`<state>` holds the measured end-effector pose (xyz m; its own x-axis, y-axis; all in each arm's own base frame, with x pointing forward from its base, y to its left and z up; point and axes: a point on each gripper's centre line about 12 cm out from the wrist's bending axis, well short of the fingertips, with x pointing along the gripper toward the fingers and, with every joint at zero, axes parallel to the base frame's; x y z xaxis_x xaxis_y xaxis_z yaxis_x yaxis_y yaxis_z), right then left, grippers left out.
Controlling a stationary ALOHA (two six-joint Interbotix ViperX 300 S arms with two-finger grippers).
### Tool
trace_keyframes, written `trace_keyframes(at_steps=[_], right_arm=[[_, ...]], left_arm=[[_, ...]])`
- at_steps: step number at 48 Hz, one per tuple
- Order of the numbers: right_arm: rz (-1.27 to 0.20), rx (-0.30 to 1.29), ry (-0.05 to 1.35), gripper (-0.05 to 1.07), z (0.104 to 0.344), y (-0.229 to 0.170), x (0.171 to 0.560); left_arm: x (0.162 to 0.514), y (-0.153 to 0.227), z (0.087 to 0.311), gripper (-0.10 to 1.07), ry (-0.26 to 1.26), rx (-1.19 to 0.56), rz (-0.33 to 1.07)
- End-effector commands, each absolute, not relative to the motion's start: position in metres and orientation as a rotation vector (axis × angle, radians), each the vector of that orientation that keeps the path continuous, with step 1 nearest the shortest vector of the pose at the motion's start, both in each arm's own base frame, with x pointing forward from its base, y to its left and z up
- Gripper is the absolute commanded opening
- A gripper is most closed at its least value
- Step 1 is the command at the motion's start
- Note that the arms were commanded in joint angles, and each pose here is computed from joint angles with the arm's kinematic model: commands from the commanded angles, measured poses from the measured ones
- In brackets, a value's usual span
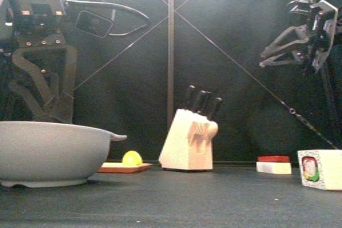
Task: Grab corn top
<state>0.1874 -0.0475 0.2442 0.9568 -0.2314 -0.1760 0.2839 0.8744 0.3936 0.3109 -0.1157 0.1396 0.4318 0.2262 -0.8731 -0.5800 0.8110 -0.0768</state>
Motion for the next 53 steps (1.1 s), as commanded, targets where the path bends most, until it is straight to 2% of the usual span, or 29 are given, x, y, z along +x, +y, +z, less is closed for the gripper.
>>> trace_keyframes(at_steps=[1, 8, 16, 25, 36, 53], right_arm=[[-0.267, 0.428, 0.115, 0.70, 0.249, -0.048, 0.190], [-0.268, 0.430, 0.117, 0.70, 0.248, -0.048, 0.189], [-0.272, 0.431, 0.126, 0.70, 0.247, -0.048, 0.189], [-0.272, 0.427, 0.126, 0.70, 0.248, -0.048, 0.189], [-0.282, 0.431, 0.147, 0.70, 0.245, -0.049, 0.188], [-0.288, 0.432, 0.158, 0.70, 0.243, -0.049, 0.188]], left_arm=[[0.317, -0.112, 0.150, 0.86, 0.984, -0.412, 0.539], [0.322, -0.097, 0.165, 0.86, 0.966, -0.391, 0.648], [0.330, -0.077, 0.193, 0.86, 0.902, -0.366, 0.761], [0.344, -0.040, 0.205, 0.86, 0.839, -0.368, 0.866], [0.354, 0.019, 0.199, 0.86, 0.803, -0.385, 1.007], [0.374, 0.068, 0.170, 0.86, 0.788, -0.466, 0.993]])
